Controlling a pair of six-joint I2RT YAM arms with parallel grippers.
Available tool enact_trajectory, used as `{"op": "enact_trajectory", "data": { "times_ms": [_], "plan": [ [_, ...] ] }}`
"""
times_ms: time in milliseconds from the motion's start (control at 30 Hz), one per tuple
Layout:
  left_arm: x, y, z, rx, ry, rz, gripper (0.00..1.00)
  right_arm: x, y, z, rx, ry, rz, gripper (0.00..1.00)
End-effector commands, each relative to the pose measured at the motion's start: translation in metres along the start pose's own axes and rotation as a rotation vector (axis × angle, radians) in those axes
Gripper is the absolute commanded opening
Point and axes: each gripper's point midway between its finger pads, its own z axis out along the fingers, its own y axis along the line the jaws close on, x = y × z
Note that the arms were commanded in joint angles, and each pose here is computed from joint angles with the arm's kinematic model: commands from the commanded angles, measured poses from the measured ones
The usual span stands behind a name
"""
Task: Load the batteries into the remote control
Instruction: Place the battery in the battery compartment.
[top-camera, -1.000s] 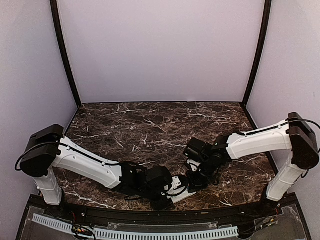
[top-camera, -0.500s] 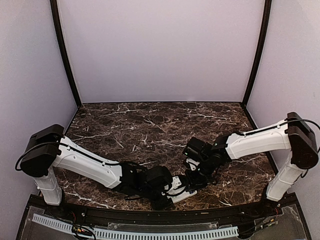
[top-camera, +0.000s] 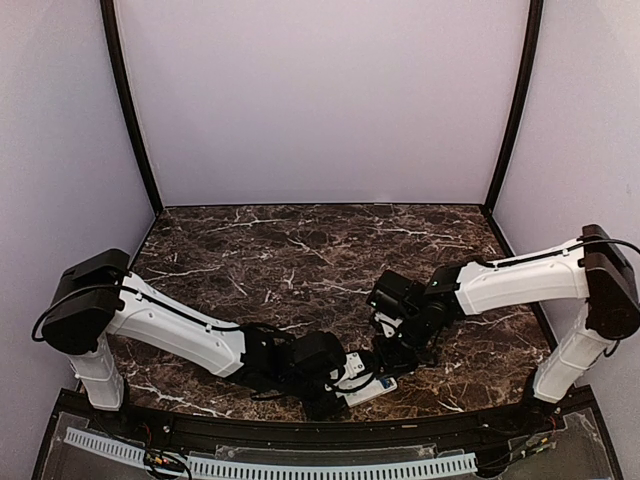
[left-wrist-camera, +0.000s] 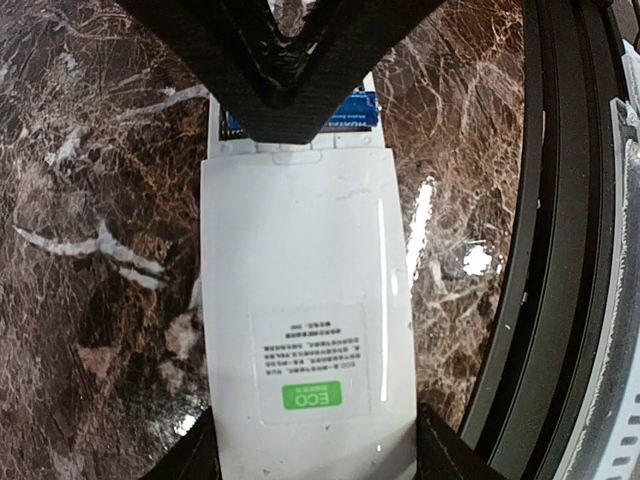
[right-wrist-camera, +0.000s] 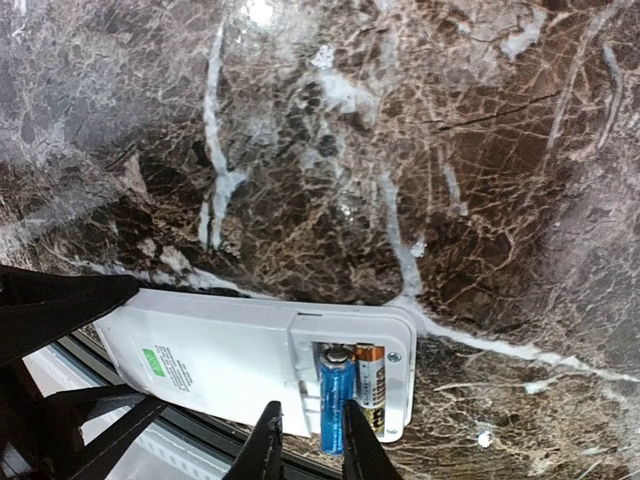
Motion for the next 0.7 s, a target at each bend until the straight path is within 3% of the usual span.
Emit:
{"op": "enact_trajectory", "data": {
  "times_ms": [0, 667],
  "plan": [
    [0.077, -0.007, 0.019, 0.059, 0.256, -0.014, 0.53, 0.004, 0.002, -0.008, -0.013, -0.016, 0.002, 0.18],
    [0.077, -0.006, 0.019, 0.063, 0.255, -0.02, 0.53, 0.026, -0.009, 0.004, 0.076, 0.017, 0.009, 0.15]
  ]
}}
